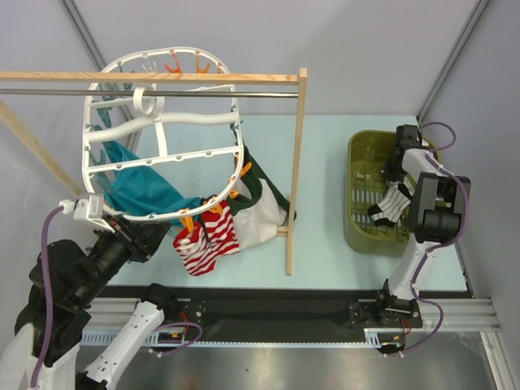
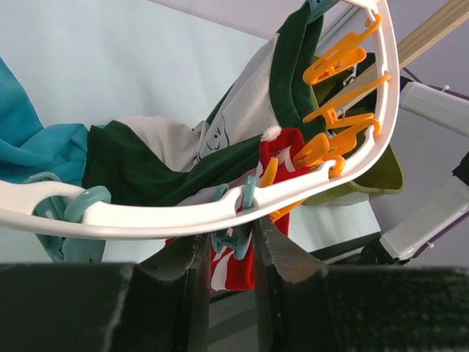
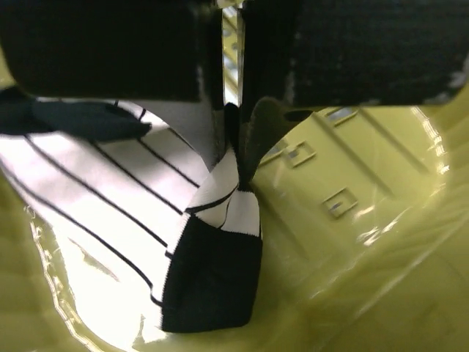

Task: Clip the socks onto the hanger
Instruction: Adjust the sock in the bin.

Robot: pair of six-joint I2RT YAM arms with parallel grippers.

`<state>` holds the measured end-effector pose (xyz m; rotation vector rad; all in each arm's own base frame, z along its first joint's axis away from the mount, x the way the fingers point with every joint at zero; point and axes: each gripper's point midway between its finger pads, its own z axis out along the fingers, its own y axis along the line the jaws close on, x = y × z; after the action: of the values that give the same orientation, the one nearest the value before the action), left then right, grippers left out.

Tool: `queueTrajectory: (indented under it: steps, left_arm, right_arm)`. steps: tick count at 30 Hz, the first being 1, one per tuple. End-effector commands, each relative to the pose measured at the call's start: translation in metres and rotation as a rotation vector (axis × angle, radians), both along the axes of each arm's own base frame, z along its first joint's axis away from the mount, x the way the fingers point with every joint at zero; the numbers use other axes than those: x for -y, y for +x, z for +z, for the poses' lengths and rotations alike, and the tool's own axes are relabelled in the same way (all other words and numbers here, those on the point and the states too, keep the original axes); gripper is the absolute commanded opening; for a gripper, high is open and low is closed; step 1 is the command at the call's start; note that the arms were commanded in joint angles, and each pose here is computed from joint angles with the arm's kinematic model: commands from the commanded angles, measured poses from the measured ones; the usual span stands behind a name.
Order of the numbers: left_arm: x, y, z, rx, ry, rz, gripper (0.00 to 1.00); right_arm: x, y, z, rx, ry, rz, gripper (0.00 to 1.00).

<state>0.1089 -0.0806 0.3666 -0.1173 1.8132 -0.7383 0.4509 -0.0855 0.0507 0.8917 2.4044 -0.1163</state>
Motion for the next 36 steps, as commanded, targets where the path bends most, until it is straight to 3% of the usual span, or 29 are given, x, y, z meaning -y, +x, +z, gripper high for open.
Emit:
queueTrajectory:
  steps: [1, 7, 11, 18, 22, 28, 36]
  left_arm:
    - [0.012, 0.008, 0.011, 0.025, -0.04, -0.041, 0.0]
    - [0.014, 0.009, 0.012, 0.031, -0.048, -0.048, 0.0]
    - [0.015, 0.008, 0.012, 0.029, -0.051, -0.055, 0.0]
    - [0.015, 0.007, 0.014, 0.033, -0.051, -0.057, 0.0]
    - [0.016, 0.007, 0.015, 0.037, -0.056, -0.061, 0.0]
    - [0.016, 0.006, 0.014, 0.037, -0.055, -0.066, 0.0]
    - [0.019, 0.006, 0.015, 0.04, -0.056, -0.083, 0.0]
  right_arm:
    - [-0.011, 0.014, 0.061, 0.149, -0.056, 0.049, 0.0]
    - [-0.047, 0.004, 0.134, 0.381, 0.134, 0.18, 0.0]
    - [-0.061, 0.002, 0.153, 0.485, 0.284, 0.247, 0.0]
    - [-0.057, -0.006, 0.171, 0.628, 0.392, 0.25, 0.0]
    - [-0.054, -0.008, 0.169, 0.627, 0.395, 0.235, 0.0]
    - [-0.047, -0.021, 0.116, 0.461, 0.414, 0.175, 0.01]
    - [-0.02, -0.031, 0.085, 0.334, 0.271, 0.121, 0.49]
